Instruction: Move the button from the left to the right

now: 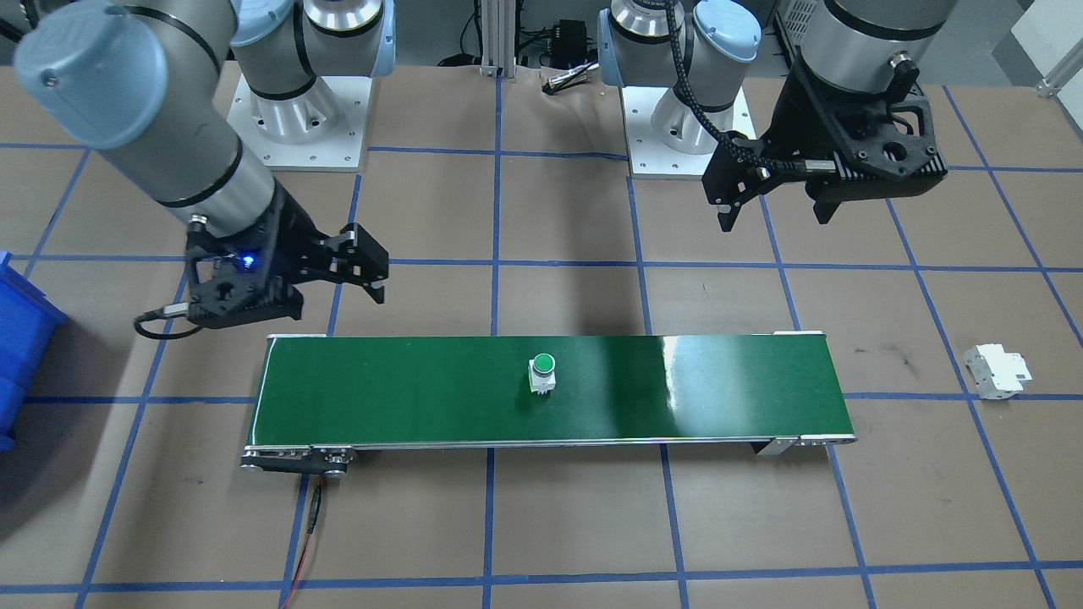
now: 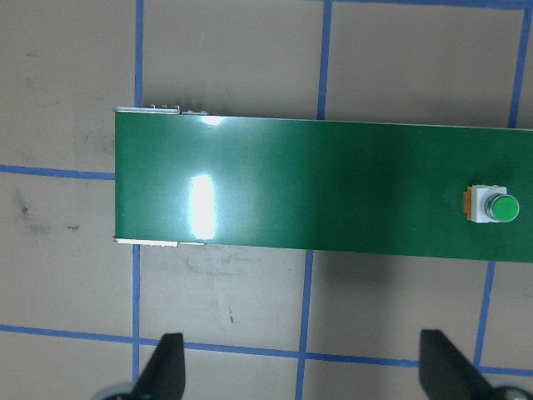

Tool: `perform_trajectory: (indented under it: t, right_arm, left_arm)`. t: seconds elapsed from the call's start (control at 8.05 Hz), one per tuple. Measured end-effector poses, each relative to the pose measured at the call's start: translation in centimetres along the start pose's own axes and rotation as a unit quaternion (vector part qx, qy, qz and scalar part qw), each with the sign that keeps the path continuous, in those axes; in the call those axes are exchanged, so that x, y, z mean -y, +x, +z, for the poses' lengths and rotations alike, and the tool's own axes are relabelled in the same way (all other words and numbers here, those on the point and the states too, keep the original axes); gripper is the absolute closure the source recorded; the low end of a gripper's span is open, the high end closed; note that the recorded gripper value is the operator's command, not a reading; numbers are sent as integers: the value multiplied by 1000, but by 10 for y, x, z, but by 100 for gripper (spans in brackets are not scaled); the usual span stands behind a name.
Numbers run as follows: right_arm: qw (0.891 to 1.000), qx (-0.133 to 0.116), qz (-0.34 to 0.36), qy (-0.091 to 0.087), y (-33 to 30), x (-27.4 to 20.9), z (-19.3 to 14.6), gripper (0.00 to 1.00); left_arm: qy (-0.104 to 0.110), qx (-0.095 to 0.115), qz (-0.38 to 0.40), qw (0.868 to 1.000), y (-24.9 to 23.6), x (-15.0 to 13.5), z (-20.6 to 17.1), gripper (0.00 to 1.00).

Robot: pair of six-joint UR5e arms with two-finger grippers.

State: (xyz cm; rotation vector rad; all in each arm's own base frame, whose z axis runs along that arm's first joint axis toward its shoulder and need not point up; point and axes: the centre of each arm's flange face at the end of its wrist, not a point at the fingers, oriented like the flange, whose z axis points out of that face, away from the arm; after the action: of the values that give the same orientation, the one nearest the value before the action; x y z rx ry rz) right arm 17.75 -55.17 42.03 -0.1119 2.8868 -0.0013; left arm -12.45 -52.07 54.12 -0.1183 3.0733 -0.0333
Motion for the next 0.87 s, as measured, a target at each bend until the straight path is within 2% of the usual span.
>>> perform_trajectory:
  t: [0.5,0.87]
  right_arm:
    - [1000,18,6,8,-17,26,46,0]
    - [997,68,41,-7,-29,33,78,0]
  left_arm:
    - [1,0,1,1000,0,-1,-1,0]
    - [1,-1,1,1000,0,-1,-1,0]
